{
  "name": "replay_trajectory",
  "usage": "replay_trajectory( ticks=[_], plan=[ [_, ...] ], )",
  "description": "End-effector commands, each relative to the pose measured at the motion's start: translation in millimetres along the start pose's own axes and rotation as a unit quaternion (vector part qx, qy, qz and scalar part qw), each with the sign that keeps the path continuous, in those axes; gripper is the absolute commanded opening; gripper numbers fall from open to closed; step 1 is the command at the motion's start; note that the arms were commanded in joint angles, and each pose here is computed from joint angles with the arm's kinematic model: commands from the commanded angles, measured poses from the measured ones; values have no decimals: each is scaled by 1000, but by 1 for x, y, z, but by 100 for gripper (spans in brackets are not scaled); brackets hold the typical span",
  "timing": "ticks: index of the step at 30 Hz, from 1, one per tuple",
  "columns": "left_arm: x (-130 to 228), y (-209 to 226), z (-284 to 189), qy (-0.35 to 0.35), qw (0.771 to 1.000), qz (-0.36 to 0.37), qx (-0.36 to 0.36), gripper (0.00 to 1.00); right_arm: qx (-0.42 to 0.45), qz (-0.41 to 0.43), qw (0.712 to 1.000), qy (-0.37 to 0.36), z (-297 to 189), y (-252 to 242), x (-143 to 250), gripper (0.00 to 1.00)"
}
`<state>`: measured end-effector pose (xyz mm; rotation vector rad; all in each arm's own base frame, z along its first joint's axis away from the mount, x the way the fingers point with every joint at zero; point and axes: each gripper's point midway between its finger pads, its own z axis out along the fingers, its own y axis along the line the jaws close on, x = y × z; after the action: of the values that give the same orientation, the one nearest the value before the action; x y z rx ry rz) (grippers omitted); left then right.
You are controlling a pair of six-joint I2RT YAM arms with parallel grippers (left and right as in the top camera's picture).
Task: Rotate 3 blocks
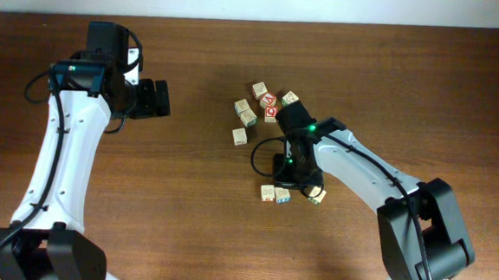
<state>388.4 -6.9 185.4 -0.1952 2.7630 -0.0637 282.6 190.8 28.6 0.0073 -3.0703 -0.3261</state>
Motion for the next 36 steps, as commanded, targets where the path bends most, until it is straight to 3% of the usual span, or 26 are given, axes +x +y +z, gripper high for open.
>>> replay_trajectory(
  ticks=[1,3,5,6,7,10,16,22,24,25,26,28,31,36],
  plan=[
    [-3,-2,0,-2,1000,-5,4,99,-2,13,1000,10,2,-1,1,14],
    [-3,-2,0,-2,1000,-5,4,99,-3,4,1000,-9,-31,-2,-13,30],
    [-3,-2,0,-2,1000,-5,4,99,33,14,999,19,-34,-17,3,34],
    [-3,-2,0,-2,1000,-5,4,99,44,16,998,44,-23,-25,19,23],
    [-3,-2,0,-2,1000,-5,4,99,52,12,997,63,-15,-28,32,4],
    [-3,-2,0,-2,1000,-5,4,99,59,-28,995,80,-5,-9,54,4],
    [-3,-2,0,-2,1000,-5,4,99,43,-32,998,35,9,0,36,4],
    [-3,-2,0,-2,1000,-5,4,99,32,-35,998,40,9,4,38,4],
    [-3,-2,0,-2,1000,-5,4,99,16,-36,999,3,-22,10,29,4],
    [-3,-2,0,-2,1000,-5,4,99,18,-30,999,-22,-45,6,24,4],
    [-3,-2,0,-2,1000,-5,4,99,44,42,997,-54,-82,-29,24,4],
    [-3,-2,0,-2,1000,-5,4,99,102,180,978,-15,-86,-103,45,4],
    [-3,-2,0,-2,1000,-5,4,99,81,193,978,1,-42,-111,57,4],
    [-6,-2,0,-7,1000,-4,5,99,49,190,980,-21,-6,-105,28,4]
  ],
)
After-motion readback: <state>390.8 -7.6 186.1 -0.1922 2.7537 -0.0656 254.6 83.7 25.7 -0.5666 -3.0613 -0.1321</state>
